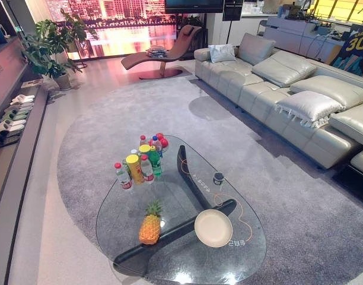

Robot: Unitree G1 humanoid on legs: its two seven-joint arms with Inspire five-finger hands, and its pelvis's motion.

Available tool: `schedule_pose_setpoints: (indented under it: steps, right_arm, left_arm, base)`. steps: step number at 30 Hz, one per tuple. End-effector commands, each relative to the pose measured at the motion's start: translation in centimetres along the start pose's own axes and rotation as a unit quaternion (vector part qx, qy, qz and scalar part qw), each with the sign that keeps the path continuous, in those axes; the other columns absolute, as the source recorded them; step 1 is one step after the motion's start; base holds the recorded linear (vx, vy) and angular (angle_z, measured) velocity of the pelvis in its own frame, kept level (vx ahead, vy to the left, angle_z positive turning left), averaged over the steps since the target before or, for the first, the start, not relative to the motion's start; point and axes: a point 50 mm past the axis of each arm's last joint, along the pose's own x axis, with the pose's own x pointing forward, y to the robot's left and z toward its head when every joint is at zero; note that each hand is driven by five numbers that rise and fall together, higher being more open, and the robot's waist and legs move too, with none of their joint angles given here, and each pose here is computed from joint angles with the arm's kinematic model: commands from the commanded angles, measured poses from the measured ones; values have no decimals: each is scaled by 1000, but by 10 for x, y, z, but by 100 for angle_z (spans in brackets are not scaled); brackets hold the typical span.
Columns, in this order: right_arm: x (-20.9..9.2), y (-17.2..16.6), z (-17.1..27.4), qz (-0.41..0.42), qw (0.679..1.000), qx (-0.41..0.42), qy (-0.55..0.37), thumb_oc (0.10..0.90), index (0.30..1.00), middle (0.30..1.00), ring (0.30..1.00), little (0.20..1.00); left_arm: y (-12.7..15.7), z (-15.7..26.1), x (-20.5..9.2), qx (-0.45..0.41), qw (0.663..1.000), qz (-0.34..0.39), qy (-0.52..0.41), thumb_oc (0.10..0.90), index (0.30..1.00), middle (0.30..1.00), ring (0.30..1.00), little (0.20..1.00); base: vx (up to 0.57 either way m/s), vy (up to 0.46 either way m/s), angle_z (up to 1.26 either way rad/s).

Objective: Pick up the fruit to the plate

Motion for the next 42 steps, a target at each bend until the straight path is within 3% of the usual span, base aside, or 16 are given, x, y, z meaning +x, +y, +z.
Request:
schedule_pose_setpoints:
  steps: [1,12,28,36,42]
  right_arm:
    - [0,10,28,17,999,-12,-27,800,900,900,900,900]
    - [-1,0,27,7,999,-22,-23,800,900,900,900,900]
    - [-5,-18,40,-24,998,-27,-54,800,900,900,900,900]
    - [-12,-24,72,-40,992,-30,-117,800,900,900,900,900]
    - [-18,-19,97,-45,984,-33,-168,800,900,900,900,900]
  left_arm:
    - [-7,37,1,2,998,21,-58,800,900,900,900,900]
    - [-1,74,-4,-5,982,61,-177,800,900,900,900,900]
    - [-16,154,-36,-30,925,46,-376,800,900,900,900,900]
    - [-28,207,-75,-69,871,0,-486,800,900,900,900,900]
    - [-35,253,-123,-87,813,-34,-575,800,900,900,900,900]
  base:
    - [0,0,0]
    - [11,8,0]
    - [-3,28,-1]
    - [-98,42,0]
    - [-101,19,-1]
